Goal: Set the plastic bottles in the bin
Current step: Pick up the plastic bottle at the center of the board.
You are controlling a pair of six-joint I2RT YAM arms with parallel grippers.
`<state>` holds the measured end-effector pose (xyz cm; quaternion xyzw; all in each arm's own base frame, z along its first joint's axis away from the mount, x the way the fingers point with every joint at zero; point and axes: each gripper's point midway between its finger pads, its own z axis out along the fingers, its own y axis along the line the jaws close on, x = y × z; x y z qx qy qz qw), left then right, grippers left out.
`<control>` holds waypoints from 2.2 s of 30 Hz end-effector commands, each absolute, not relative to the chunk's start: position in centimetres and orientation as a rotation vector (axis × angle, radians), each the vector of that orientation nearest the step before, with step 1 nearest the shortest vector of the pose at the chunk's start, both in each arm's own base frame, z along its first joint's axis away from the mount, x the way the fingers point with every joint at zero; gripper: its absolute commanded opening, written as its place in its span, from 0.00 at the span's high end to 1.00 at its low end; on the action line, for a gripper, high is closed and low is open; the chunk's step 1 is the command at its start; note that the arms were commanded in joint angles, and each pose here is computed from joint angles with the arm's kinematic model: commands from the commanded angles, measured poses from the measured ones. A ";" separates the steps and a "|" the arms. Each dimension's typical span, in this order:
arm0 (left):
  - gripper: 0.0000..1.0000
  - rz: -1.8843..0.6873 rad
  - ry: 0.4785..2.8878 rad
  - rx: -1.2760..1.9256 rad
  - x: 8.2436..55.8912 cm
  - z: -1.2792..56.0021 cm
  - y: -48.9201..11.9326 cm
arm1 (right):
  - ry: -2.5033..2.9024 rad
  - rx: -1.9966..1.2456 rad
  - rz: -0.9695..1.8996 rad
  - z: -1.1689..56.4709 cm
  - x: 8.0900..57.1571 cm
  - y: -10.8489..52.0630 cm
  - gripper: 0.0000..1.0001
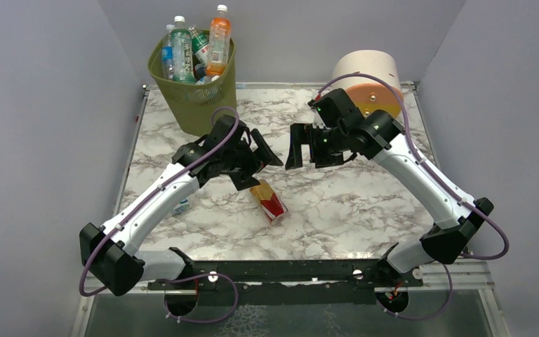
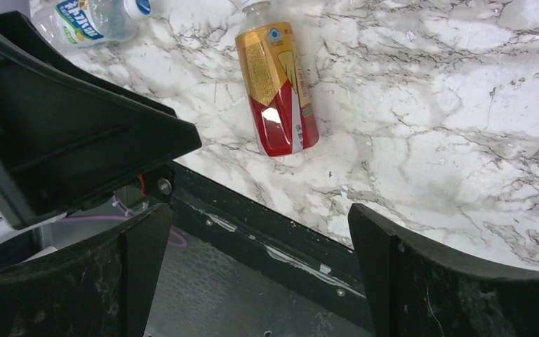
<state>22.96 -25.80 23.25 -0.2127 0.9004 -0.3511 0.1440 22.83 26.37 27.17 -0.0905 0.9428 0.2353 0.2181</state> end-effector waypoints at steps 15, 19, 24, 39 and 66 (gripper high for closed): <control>0.01 -0.420 2.839 -0.672 23.9 11.1 -22.7 | 2.588 -0.300 0.772 28.2 23.3 26.3 0.01; 0.01 -0.389 2.860 -0.665 24.0 10.2 -22.7 | 2.592 -0.304 0.775 28.0 23.5 26.2 0.01; 0.01 -0.360 2.889 -0.650 23.9 9.2 -22.8 | 2.606 -0.296 0.782 27.6 23.7 26.0 0.01; 0.01 -0.354 2.914 -0.600 25.0 7.0 -23.8 | 2.629 -0.276 0.793 26.9 23.9 25.6 0.01; 0.42 -0.389 2.902 -0.489 26.6 7.5 -24.9 | 2.641 -0.258 0.812 26.6 24.3 25.4 0.01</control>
